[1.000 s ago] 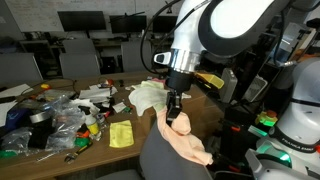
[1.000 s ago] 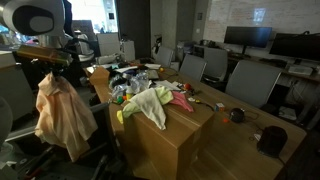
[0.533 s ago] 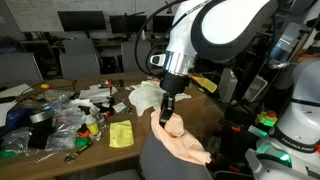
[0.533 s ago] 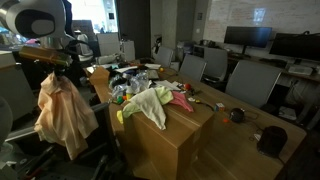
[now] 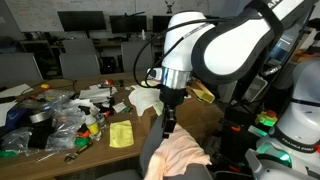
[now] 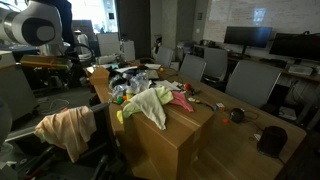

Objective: Pick up the cloths from the box and put them on the chair.

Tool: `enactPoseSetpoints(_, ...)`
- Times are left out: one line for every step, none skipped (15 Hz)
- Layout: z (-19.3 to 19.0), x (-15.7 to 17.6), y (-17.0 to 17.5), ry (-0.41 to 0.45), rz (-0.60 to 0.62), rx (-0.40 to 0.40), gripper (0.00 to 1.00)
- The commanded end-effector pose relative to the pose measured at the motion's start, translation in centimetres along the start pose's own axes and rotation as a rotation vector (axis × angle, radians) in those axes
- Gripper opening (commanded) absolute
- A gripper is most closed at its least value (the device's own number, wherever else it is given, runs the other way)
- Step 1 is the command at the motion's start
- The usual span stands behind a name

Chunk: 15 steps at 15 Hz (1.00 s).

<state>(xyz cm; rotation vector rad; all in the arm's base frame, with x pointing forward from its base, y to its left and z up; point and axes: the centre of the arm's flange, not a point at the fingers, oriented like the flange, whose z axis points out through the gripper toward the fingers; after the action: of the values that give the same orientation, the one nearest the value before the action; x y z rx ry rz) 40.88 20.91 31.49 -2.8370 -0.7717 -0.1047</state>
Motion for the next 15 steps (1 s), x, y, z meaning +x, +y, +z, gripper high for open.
enactPoseSetpoints(0.4, 0.9, 0.2, -0.015, 0.001, -0.069, 0.87)
enactPoseSetpoints(0.4, 0.8, 0.6, -0.024, 0.001, -0.088, 0.95)
enactPoseSetpoints(0.4, 0.7, 1.4, -0.025, 0.009, -0.113, 1.0)
enactPoseSetpoints(0.3, 0.6, 2.3, -0.026, 0.016, -0.139, 1.0)
enactPoseSetpoints(0.0, 0.5, 3.7, -0.024, 0.038, -0.178, 1.0)
enactPoseSetpoints(-0.2, 0.4, 5.3, -0.022, 0.058, -0.215, 1.0)
enactPoseSetpoints(-0.6, 0.2, 7.2, -0.014, 0.085, -0.266, 1.0)
enactPoseSetpoints(-1.1, -0.1, 9.1, -0.011, 0.111, -0.305, 1.0)
enactPoseSetpoints(-1.6, -0.5, 11.2, -0.007, 0.145, -0.344, 1.0)
enactPoseSetpoints(-2.0, -0.9, 13.2, -0.004, 0.175, -0.374, 1.0)
enactPoseSetpoints(-2.7, -1.5, 15.2, 0.001, 0.212, -0.395, 1.0)
enactPoseSetpoints(-3.3, -2.1, 17.1, 0.005, 0.25, -0.413, 1.0)
enactPoseSetpoints(-3.8, -2.6, 18.8, 0.009, 0.282, -0.426, 1.0)
enactPoseSetpoints(-4.4, -3.1, 20.5, 0.015, 0.317, -0.434, 1.0)
enactPoseSetpoints(-5.1, -3.8, 21.9, 0.02, 0.344, -0.43, 1.0)
